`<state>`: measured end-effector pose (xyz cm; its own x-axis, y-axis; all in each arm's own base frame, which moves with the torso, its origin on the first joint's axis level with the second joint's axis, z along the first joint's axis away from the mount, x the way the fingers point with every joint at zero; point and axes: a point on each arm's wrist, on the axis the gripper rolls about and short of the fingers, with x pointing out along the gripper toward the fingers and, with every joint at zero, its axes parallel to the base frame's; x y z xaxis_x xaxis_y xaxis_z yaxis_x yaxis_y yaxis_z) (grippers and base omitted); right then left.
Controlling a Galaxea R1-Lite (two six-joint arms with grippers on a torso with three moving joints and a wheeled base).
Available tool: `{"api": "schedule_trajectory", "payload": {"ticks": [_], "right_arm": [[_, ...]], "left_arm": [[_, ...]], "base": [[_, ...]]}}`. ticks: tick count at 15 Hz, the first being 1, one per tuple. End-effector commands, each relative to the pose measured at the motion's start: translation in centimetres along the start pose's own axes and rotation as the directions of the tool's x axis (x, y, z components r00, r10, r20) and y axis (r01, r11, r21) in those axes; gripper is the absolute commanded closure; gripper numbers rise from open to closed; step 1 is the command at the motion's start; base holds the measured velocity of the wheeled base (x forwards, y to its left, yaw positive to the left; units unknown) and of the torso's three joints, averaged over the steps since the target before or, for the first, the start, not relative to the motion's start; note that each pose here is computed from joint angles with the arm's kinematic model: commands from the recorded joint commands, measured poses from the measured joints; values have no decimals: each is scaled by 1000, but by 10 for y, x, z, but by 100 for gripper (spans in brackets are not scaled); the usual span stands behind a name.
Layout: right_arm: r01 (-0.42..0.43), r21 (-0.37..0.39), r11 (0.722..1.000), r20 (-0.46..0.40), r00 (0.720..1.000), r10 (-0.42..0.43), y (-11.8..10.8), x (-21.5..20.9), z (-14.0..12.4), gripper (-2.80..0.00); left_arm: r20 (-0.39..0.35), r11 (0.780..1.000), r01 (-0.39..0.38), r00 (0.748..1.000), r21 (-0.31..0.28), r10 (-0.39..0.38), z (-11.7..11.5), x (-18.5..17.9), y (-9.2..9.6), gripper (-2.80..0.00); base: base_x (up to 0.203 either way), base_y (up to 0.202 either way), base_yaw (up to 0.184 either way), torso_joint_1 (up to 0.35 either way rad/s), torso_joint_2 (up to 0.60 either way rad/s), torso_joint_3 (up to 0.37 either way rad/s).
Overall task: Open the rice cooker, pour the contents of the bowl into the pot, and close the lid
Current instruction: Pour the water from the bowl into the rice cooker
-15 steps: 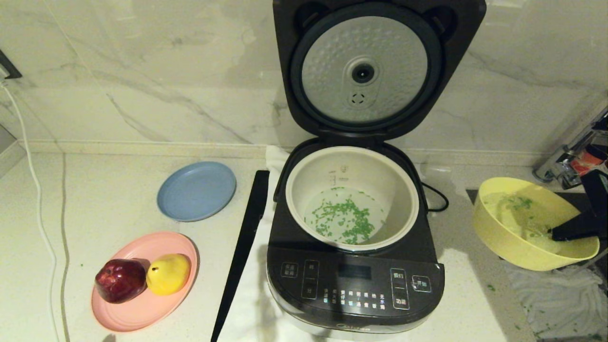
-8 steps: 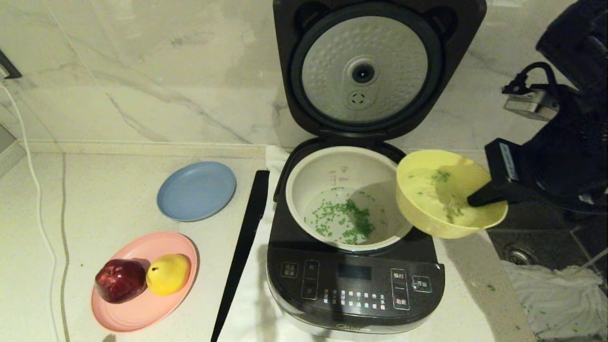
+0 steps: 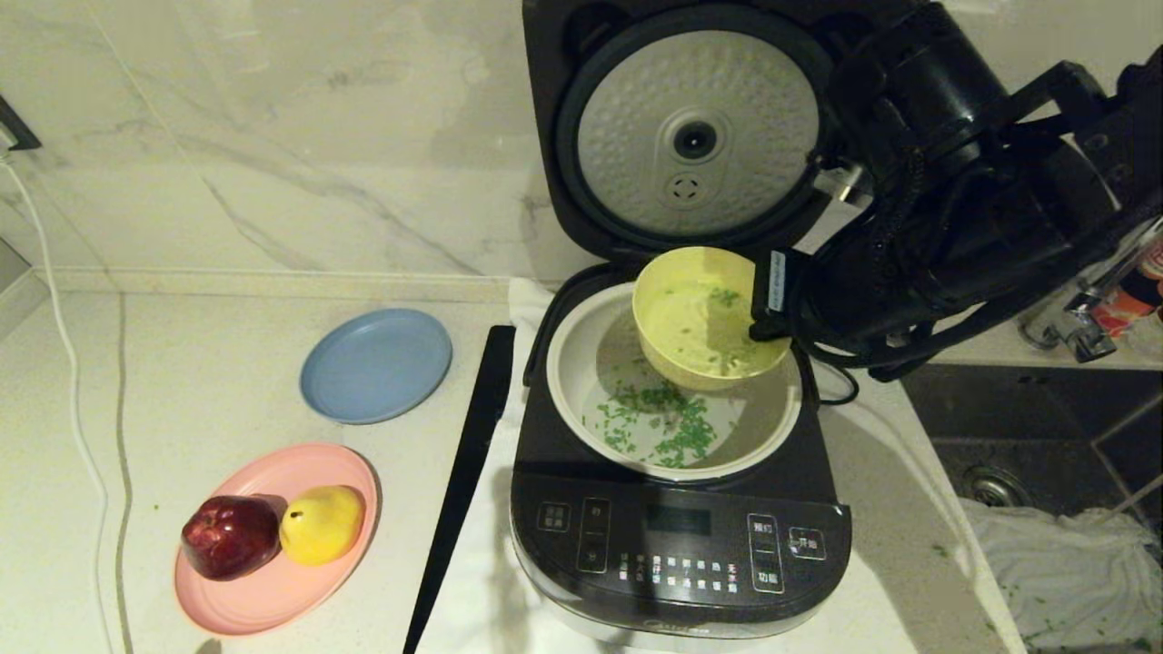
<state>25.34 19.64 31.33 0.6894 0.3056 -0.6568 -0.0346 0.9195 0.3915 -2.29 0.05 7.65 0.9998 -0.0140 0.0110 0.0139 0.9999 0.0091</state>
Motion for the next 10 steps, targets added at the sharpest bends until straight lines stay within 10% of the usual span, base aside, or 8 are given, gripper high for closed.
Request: {"api": "schedule_trajectory", "payload": {"ticks": [1, 10], "right_arm": [[11, -6, 1000, 5, 1000, -11, 8, 20, -3, 0], [49, -3, 999, 175, 983, -48, 19, 57, 5, 0]], "left_arm": [[-2, 1000, 0, 1000, 0, 0, -1, 0, 0, 0], [-2, 1000, 0, 1000, 0, 0, -1, 0, 0, 0]], "base": [[0, 0, 0, 0, 0, 0], [0, 0, 0, 0, 0, 0]]}}
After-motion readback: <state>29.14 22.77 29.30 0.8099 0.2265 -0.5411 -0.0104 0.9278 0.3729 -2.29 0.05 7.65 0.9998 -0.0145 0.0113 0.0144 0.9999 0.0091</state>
